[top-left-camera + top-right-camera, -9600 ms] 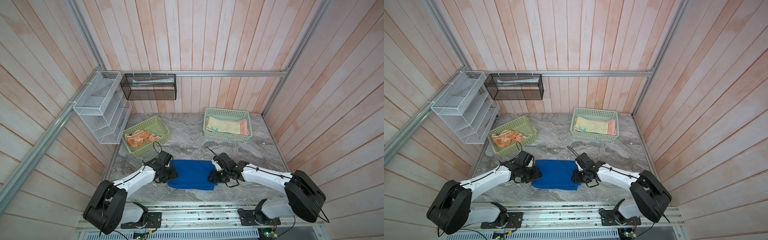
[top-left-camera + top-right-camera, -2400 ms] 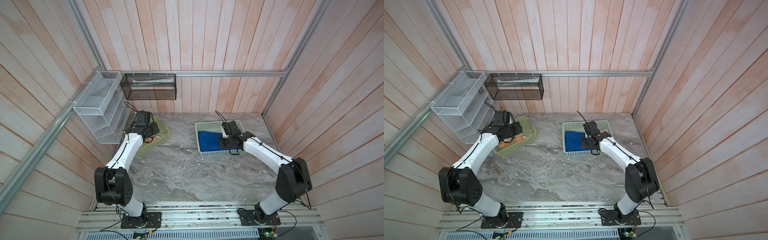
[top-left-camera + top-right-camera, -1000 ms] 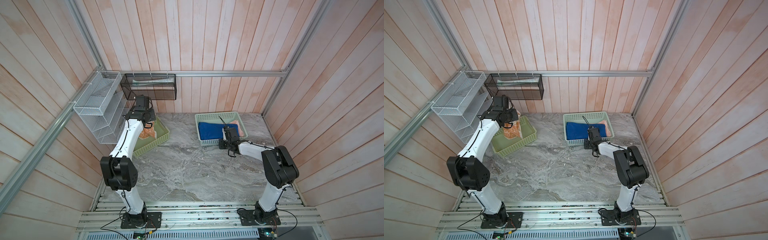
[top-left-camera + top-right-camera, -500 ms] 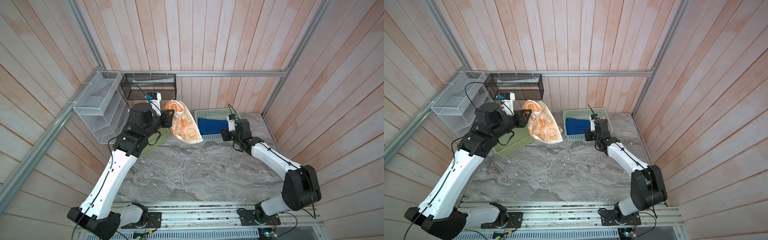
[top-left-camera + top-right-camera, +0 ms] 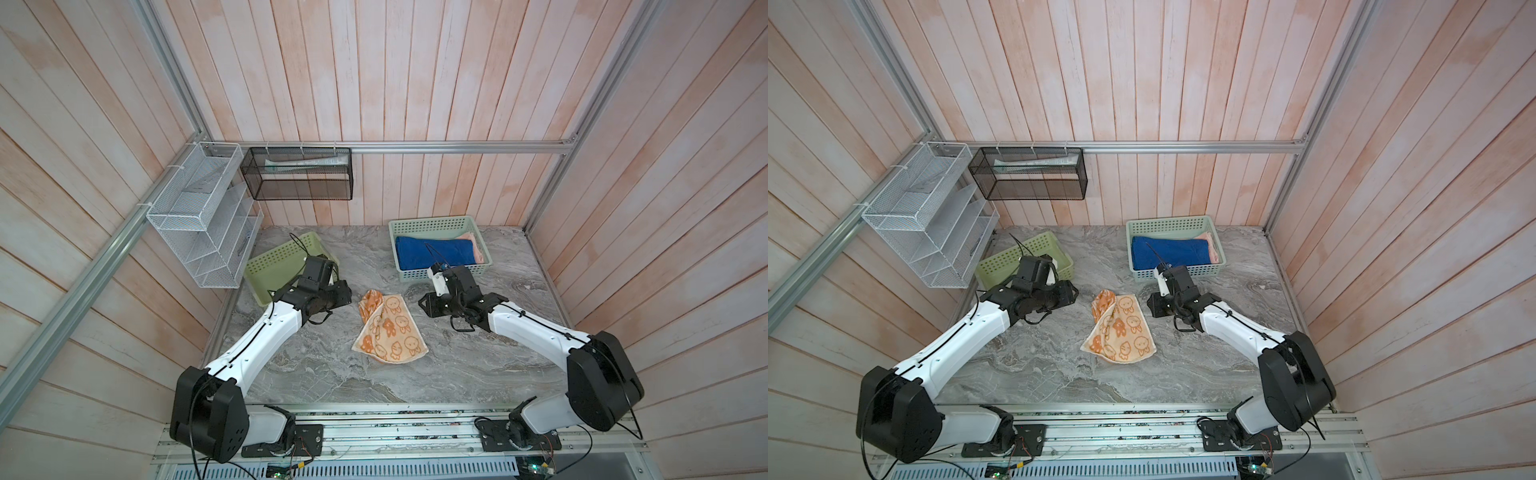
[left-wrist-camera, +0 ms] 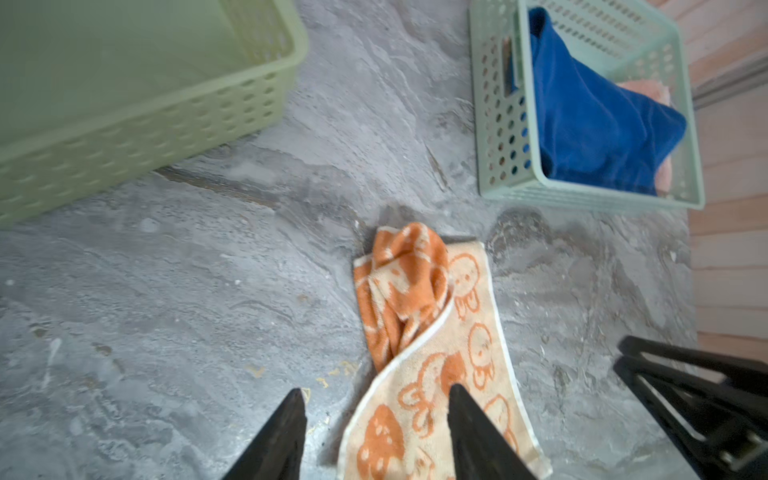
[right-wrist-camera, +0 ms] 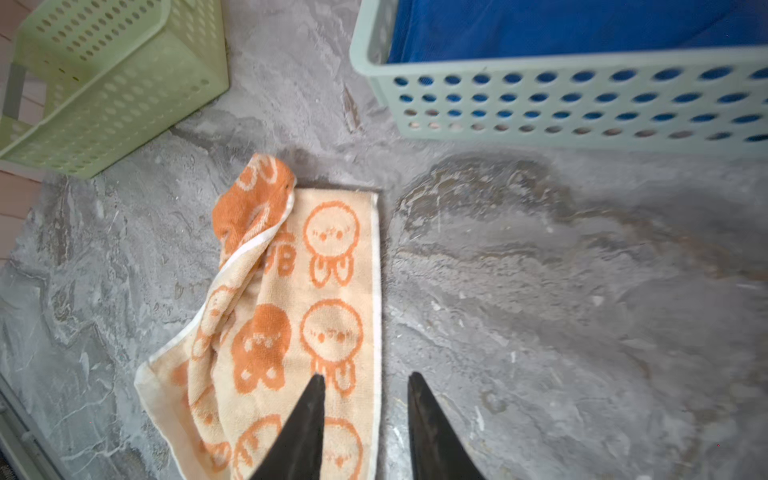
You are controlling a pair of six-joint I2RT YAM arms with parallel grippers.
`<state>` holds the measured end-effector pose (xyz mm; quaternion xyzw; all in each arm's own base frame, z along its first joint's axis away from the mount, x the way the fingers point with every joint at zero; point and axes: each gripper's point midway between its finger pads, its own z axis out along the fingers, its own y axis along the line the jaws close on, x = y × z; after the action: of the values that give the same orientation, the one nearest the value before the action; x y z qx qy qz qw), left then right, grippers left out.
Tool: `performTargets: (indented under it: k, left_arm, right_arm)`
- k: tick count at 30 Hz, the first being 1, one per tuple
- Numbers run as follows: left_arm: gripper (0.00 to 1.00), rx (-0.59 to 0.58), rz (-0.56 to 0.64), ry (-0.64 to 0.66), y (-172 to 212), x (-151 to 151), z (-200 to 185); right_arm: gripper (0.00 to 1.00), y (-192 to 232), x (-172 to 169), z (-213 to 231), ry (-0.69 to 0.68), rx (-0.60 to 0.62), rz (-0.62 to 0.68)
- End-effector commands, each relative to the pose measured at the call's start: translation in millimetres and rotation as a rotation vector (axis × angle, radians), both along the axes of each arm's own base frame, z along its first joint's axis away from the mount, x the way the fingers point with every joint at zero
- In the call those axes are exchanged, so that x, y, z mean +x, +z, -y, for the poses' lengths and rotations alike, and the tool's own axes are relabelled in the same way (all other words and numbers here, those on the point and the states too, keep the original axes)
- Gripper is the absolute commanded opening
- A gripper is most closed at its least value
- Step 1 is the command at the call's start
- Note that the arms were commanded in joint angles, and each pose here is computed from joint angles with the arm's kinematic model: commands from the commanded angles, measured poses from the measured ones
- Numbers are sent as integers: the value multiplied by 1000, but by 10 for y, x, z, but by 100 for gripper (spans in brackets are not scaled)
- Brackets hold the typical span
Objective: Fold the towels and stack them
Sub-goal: 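Lift the orange towel out with the left gripper and drop it on the table, then grasp the orange towel's near corners with both grippers and lift it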
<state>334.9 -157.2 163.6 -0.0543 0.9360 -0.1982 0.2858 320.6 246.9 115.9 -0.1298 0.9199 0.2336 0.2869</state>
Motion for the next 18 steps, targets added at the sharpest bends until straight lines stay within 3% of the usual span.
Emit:
performTargets:
  k: [1, 8, 12, 18]
  left_arm:
    - [56, -31, -40, -96, -247, -191, 217]
    - [60, 28, -269, 5, -859, -854, 32]
    - [61, -94, -307, 54, -965, -1036, 76]
    - [61, -269, -291, 88, -985, -1020, 254]
  right_arm:
    - [38, -251, -268, -146, 18, -3, -120]
    - [48, -582, -815, -111, 12, -121, -246]
    - [52, -657, -986, 30, -60, -106, -319]
    - [55, -765, -1076, 63, -102, -84, -410]
